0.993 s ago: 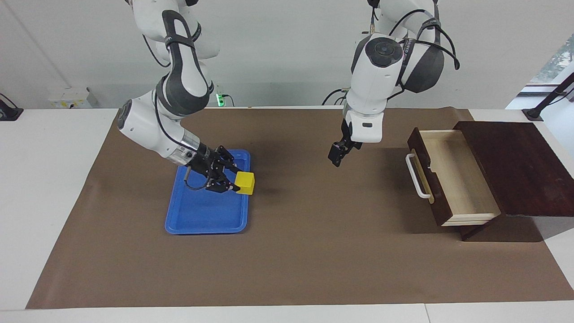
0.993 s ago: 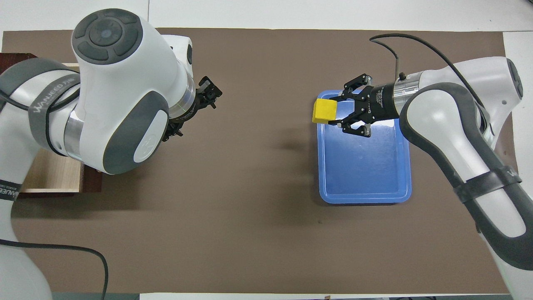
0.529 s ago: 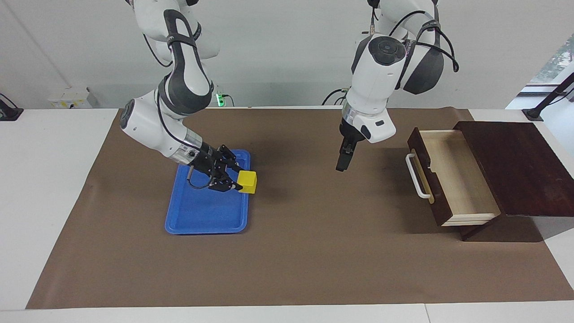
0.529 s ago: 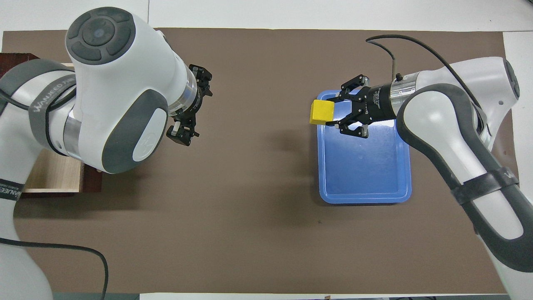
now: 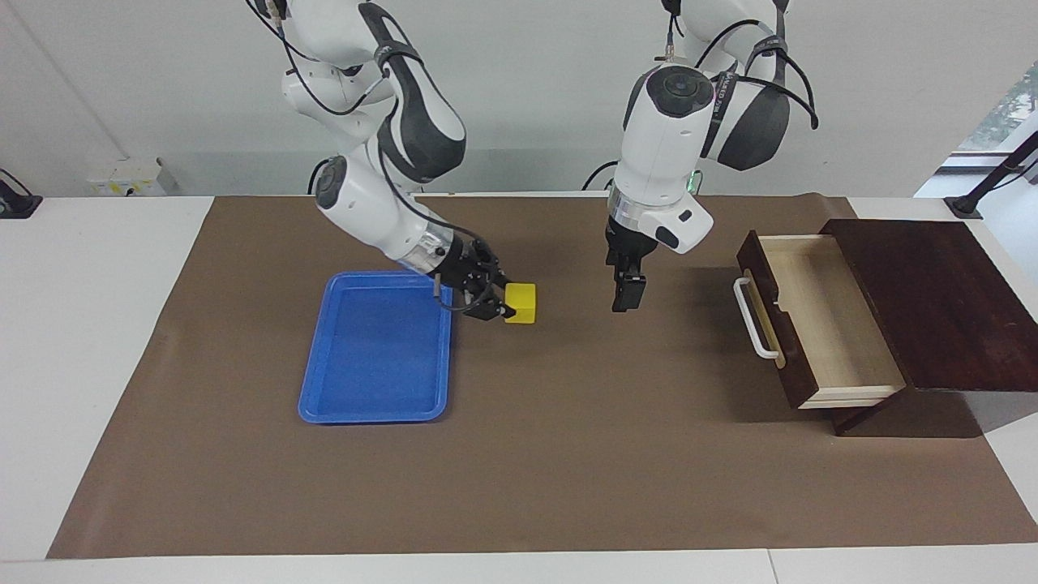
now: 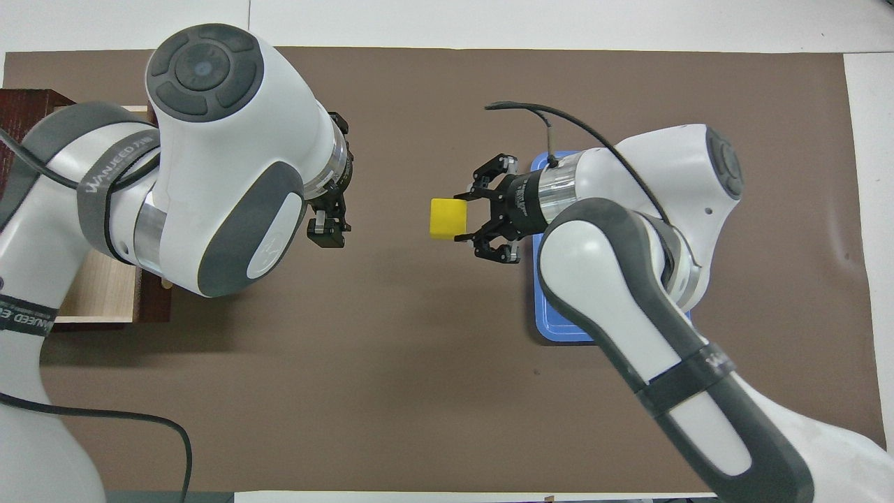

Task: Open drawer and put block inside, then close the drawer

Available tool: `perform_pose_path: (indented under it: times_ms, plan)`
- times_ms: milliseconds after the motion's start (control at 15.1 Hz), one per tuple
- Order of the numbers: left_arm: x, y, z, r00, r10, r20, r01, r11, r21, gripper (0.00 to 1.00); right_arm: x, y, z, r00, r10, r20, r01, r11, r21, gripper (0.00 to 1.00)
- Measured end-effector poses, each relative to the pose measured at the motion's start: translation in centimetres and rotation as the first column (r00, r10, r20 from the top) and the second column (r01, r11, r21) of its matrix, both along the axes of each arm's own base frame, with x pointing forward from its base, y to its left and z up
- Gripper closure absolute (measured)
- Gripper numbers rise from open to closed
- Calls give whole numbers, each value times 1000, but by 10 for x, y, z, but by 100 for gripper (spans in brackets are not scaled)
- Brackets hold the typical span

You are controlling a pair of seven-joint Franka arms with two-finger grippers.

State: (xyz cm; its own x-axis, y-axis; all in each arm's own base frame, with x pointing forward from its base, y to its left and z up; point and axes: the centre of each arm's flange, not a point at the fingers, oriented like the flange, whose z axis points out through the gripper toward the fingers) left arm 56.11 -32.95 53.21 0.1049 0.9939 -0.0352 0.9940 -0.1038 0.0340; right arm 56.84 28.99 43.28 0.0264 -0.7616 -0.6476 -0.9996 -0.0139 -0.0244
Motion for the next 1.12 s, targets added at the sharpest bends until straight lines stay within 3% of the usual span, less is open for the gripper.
perform_pose_path:
  times_ms: [199,596,1125]
  plan:
    - [-3,-6,-8,1000,12,-11,-12,1000,9,0,-13,27,2,1000,12,-15,-11,999,31,44]
    - [-10,-15,-28,998,57,-36,-56,998,37,0,-15,34,8,1000,-3,-12,3,999,38,44]
    - [-38,-42,-38,996,74,-46,-70,995,69,0,-19,41,8,1000,-2,-21,3,999,53,44]
